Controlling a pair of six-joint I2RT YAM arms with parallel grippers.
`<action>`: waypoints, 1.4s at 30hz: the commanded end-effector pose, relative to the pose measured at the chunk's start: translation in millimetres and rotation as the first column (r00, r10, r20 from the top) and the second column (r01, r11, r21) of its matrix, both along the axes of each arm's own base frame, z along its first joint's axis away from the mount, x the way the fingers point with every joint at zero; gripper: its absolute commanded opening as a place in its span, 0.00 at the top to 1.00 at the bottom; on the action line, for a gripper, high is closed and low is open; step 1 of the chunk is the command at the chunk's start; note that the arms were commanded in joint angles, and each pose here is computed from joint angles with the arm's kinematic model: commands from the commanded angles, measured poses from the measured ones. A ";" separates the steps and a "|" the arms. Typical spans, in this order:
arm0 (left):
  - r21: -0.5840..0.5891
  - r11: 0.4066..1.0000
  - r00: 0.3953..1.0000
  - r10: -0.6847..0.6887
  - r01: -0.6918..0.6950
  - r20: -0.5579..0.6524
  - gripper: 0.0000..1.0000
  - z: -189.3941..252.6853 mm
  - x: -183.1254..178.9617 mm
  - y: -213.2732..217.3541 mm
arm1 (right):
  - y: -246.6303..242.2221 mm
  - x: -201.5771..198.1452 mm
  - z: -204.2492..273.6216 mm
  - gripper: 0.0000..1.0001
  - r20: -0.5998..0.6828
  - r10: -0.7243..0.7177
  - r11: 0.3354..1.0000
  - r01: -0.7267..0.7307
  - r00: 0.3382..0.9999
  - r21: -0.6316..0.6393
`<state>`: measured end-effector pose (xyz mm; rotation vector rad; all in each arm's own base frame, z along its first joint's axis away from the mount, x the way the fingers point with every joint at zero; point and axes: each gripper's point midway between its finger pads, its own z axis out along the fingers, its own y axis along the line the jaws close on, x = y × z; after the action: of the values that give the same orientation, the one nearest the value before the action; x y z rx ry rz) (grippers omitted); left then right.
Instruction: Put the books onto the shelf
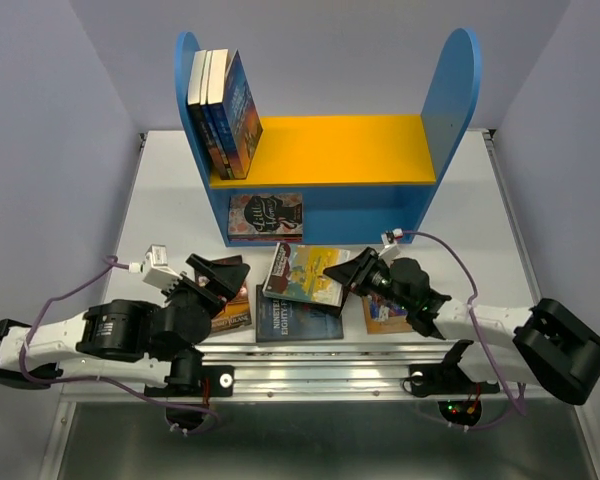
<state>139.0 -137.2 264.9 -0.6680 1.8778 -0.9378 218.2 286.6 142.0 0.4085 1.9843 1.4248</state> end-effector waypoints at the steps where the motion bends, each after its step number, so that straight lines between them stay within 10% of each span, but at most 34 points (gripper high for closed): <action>1: 0.052 0.996 0.994 0.062 -0.066 0.087 0.01 14.9 11.4 6.7 | 18.7 13.5 117.3 0.99 0.278 0.036 0.945 -0.123 0.960 0.303; 18: 0.227 0.973 0.985 -0.007 -0.034 0.175 0.01 21.7 106.4 -28.6 | 43.8 74.4 127.1 0.99 0.346 0.065 0.950 -0.164 0.936 0.266; 42: 0.257 0.957 0.982 0.094 -0.134 0.161 0.01 8.4 100.1 17.3 | 75.4 150.7 95.0 0.99 0.341 0.074 0.957 -0.163 0.937 0.238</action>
<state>238.7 -127.6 276.2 -0.5286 1.7767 -0.6681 359.3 357.7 164.2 0.2823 1.8503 1.6182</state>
